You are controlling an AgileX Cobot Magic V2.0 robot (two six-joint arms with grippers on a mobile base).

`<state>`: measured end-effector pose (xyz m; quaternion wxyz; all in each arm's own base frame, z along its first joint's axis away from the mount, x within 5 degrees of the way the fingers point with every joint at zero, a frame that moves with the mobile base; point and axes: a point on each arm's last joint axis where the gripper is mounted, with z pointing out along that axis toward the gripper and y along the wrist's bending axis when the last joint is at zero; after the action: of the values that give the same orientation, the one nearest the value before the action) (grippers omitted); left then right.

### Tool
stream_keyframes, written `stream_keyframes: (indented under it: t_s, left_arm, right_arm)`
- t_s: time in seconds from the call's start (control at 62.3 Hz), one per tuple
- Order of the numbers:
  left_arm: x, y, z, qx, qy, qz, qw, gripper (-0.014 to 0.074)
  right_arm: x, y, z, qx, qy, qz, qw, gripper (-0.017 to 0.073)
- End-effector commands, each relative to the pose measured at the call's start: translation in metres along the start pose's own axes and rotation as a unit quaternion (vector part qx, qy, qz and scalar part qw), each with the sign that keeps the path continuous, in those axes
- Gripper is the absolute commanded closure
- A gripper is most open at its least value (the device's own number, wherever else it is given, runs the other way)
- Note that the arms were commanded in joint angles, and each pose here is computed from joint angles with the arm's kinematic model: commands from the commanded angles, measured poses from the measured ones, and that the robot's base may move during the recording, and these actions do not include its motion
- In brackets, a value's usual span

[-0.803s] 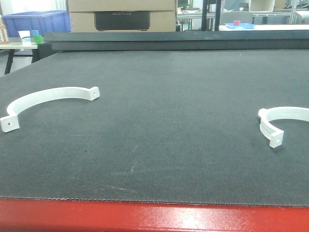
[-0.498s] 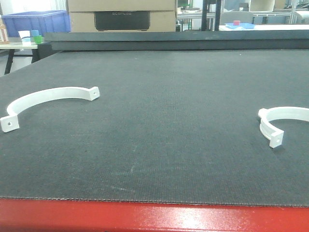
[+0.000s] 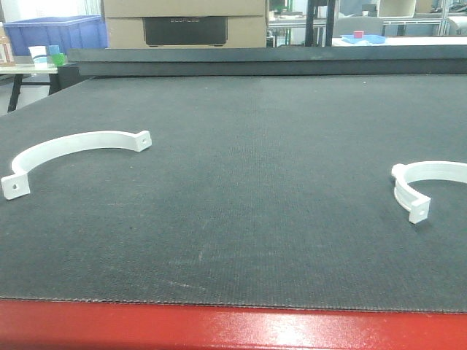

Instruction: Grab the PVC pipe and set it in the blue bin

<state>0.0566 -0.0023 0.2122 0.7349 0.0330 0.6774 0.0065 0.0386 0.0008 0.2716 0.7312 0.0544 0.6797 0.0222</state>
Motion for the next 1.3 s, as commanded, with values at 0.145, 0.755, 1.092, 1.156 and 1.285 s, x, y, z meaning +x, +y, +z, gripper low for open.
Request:
stream_keyframes:
  t_s: [0.145,0.755,1.092,1.156,1.285]
  left_arm:
    - [-0.002,0.000,0.000,0.000,-0.008,0.000,1.000,0.0704]
    - [-0.002,0.000,0.000,0.000,-0.008,0.000,1.000,0.0704]
    - [-0.002,0.000,0.000,0.000,-0.010,0.004,1.000,0.0704]
    - [-0.007,0.000,-0.001,0.001,-0.037,0.052,0.998,0.0704]
    - [-0.016,-0.001,-0.002,0.003,-0.086,0.058,0.995,0.0704]
  right_arm:
    - [-0.044,0.010,-0.001,-0.018,0.074,0.006,0.997,0.0727]
    - [-0.093,0.020,0.004,-0.045,0.034,0.053,0.997,0.0727]
    - [-0.093,0.022,0.004,-0.056,0.037,0.074,0.995,0.0727]
    - [-0.094,0.021,0.004,-0.054,0.028,0.074,0.995,0.0727]
    - [-0.094,0.021,0.004,-0.054,0.027,0.075,0.995,0.0727]
